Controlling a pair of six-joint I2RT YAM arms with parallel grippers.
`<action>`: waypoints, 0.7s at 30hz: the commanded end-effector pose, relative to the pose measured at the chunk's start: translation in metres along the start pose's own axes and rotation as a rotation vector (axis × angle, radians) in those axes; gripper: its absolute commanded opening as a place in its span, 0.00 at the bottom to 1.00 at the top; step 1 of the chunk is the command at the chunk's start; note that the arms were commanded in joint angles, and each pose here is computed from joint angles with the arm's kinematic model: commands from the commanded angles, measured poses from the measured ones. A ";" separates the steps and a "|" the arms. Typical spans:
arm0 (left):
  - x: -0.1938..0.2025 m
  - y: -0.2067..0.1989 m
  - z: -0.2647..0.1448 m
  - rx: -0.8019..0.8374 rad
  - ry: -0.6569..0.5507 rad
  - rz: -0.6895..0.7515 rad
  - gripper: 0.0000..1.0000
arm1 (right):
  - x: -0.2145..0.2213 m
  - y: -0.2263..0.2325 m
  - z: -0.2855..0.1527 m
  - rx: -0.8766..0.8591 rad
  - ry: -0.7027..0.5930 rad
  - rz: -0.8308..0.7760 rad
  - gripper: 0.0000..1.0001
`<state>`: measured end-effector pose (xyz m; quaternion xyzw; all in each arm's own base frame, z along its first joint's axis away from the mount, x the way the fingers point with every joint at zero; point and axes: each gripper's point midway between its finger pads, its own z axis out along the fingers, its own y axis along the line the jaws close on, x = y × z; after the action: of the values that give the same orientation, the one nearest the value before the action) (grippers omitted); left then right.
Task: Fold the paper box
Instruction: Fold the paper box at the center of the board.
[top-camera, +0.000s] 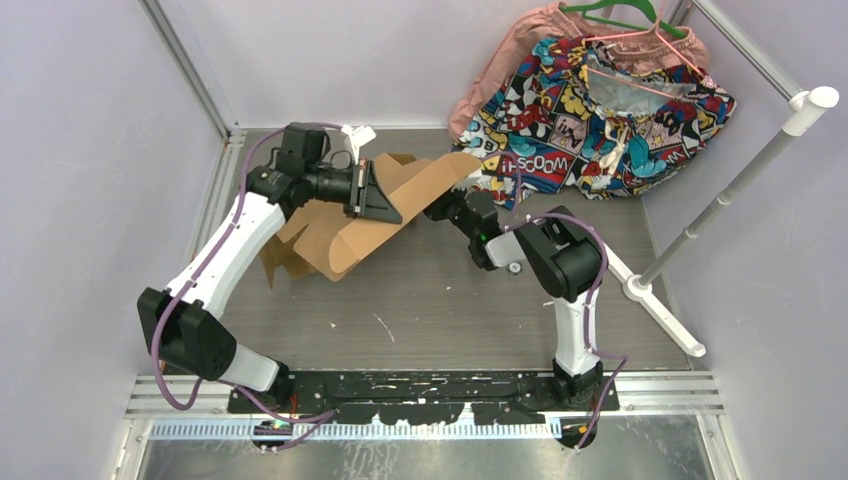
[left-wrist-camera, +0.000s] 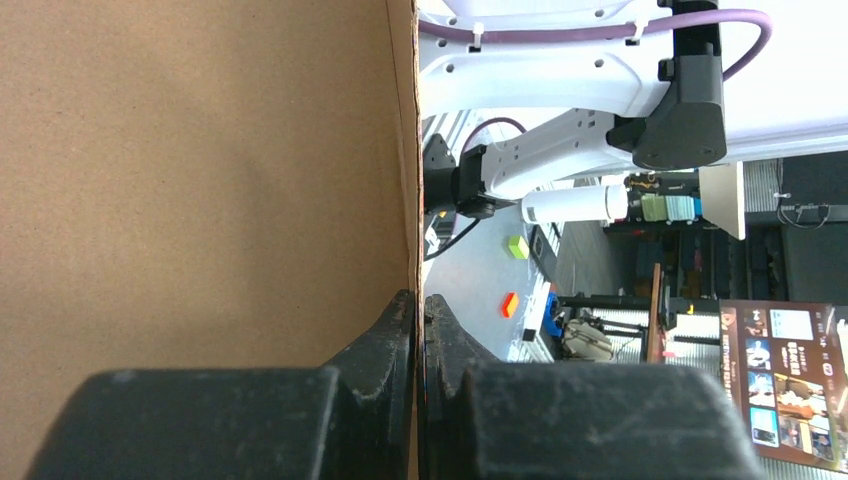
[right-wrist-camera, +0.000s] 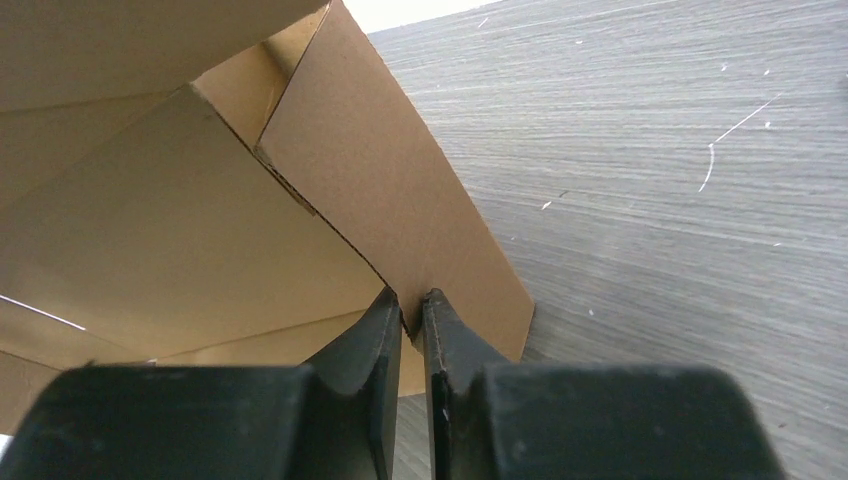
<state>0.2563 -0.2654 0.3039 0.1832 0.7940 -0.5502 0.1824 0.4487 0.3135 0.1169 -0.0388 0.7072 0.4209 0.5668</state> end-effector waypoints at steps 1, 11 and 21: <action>-0.013 0.002 -0.002 0.000 -0.059 0.064 0.07 | 0.004 0.042 -0.008 -0.086 0.017 0.064 0.16; -0.008 0.004 -0.002 0.007 -0.073 0.057 0.07 | 0.009 0.057 -0.027 -0.091 0.005 0.105 0.16; -0.009 -0.002 -0.004 0.020 -0.086 0.056 0.08 | 0.007 0.074 -0.023 -0.129 -0.002 0.106 0.16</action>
<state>0.2516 -0.2635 0.2977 0.1716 0.7893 -0.5614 0.1800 0.4109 0.3209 0.1117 0.0057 0.7178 0.4465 0.5342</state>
